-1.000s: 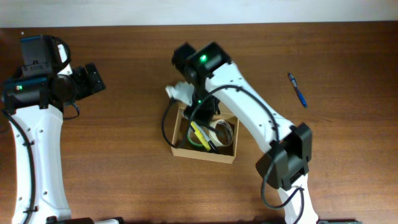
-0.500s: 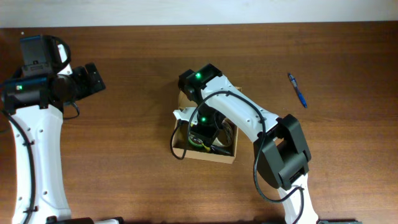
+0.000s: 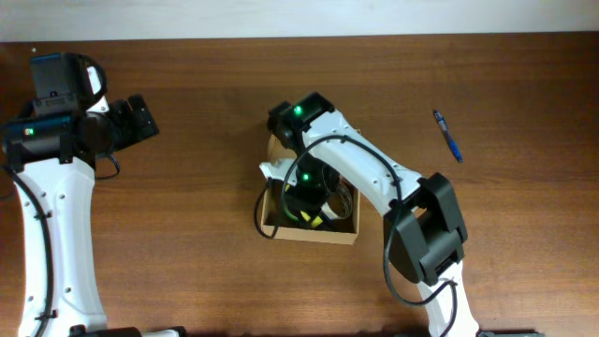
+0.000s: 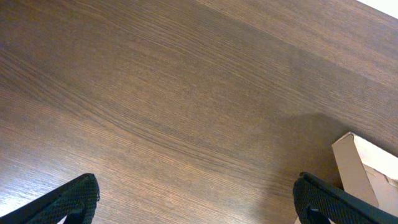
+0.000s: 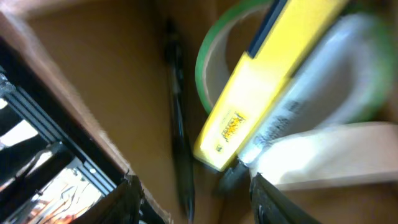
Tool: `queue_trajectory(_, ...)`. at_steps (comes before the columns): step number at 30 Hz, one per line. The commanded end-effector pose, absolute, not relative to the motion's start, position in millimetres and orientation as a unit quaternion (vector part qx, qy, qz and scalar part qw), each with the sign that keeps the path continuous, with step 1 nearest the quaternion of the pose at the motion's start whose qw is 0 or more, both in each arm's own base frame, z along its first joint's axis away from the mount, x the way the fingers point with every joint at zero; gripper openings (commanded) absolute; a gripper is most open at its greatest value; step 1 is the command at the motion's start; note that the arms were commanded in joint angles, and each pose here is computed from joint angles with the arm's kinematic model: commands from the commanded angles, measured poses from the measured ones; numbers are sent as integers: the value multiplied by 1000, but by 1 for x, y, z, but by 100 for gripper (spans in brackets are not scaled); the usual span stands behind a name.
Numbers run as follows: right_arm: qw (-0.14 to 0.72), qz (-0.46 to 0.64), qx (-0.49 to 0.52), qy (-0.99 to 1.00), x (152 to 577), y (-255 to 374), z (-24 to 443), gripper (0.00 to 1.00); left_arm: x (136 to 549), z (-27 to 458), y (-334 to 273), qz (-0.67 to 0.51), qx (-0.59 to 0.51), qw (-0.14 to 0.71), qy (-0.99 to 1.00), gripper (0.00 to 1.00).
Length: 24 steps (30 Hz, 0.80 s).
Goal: Pack container
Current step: 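Open right gripper and move it back toward the blue pen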
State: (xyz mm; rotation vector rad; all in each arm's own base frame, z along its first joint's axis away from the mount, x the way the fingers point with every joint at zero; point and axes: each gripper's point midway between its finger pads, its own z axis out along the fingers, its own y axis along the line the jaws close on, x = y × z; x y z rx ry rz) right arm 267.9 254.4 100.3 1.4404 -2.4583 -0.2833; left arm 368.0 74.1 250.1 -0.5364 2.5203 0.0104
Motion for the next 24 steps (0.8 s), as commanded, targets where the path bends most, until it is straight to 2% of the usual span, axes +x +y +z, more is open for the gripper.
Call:
queue_trajectory(1,12,-84,496,-864,298,265,175,56,368,249,76,8,-195,278,940,99)
queue_trajectory(3,-75,-66,487,-868,317,264,228,57,368,249,76,8,-195,278,940,99)
queue_trajectory(5,-161,-32,431,-887,344,249,272,63,368,249,76,8,-195,278,941,99)
queue_trajectory(8,-245,1,323,-914,378,210,316,68,368,249,76,8,-195,278,941,99)
queue_trajectory(11,-261,7,218,-940,401,162,325,74,368,249,76,8,-195,278,941,99)
queue_trajectory(16,-209,29,20,-977,430,50,293,77,368,249,76,8,-195,278,940,99)
queue_trajectory(21,-92,59,-53,-993,421,-41,226,80,368,249,76,8,-195,278,940,99)
queue_trajectory(24,-17,60,-56,-996,406,-76,178,75,368,249,76,8,-195,278,940,99)
